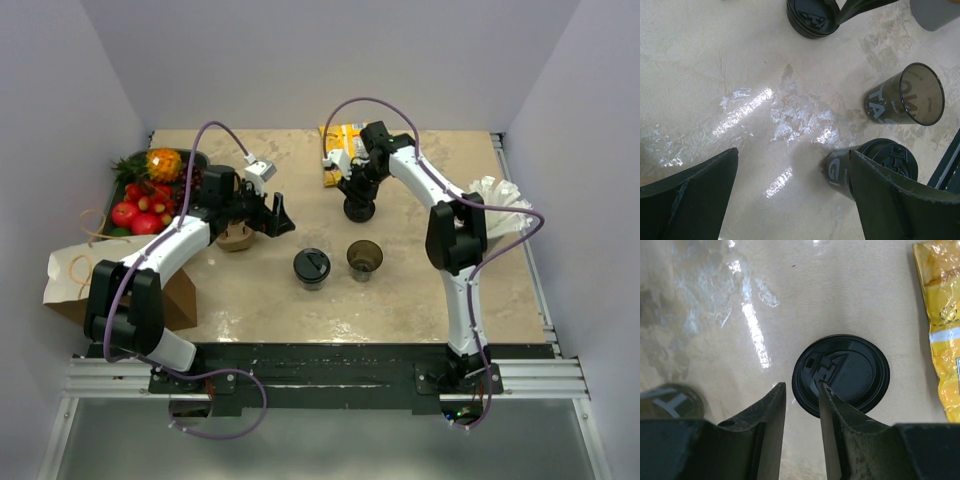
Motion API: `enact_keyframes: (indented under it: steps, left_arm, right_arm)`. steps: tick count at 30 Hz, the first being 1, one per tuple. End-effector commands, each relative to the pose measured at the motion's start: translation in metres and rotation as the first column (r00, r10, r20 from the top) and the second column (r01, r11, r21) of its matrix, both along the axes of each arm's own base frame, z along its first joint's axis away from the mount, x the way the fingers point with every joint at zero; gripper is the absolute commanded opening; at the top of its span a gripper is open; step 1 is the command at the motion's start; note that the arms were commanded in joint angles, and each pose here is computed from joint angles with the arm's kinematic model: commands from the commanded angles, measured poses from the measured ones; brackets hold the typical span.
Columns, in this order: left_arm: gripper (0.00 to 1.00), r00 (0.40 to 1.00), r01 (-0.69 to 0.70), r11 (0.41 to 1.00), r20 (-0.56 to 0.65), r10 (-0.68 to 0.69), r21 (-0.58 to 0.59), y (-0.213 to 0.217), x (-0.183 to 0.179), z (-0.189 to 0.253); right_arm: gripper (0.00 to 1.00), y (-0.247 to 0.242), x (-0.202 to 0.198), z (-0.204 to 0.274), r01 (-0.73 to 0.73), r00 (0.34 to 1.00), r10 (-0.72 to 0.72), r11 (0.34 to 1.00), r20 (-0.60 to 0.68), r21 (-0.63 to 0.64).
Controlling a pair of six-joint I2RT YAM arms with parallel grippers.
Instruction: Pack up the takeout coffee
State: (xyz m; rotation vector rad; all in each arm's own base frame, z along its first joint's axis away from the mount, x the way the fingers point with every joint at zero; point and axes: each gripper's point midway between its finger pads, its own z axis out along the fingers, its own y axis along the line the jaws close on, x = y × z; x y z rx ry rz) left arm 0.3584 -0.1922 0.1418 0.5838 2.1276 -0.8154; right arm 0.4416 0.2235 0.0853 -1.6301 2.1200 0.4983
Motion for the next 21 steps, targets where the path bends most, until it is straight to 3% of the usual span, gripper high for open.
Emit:
enact_keyframes:
  steps: [1, 5, 11, 21]
  left_arm:
    - [0.96, 0.999, 0.001, 1.000, 0.049, -0.001, 0.002, 0.003, 0.007, 0.010]
    - [0.96, 0.999, -0.001, 1.000, 0.043, 0.001, 0.001, 0.003, 0.008, 0.008]
    - [0.96, 0.999, -0.007, 1.000, 0.039, 0.007, -0.006, 0.003, 0.010, 0.006]
    - [0.96, 1.000, -0.007, 1.000, 0.031, 0.007, -0.004, 0.003, 0.010, 0.004]
  right_arm:
    - [0.33, 0.026, 0.018, 0.014, 0.221, 0.975, -0.219, 0.971, -0.027, 0.096]
    - [0.30, 0.029, 0.024, 0.005, 0.357, 0.931, -0.349, 0.931, -0.111, 0.071]
    - [0.32, 0.028, 0.027, -0.007, 0.443, 0.888, -0.433, 0.896, -0.154, 0.036]
    - [0.27, 0.024, 0.027, -0.021, 0.476, 0.868, -0.471, 0.879, -0.157, -0.003]
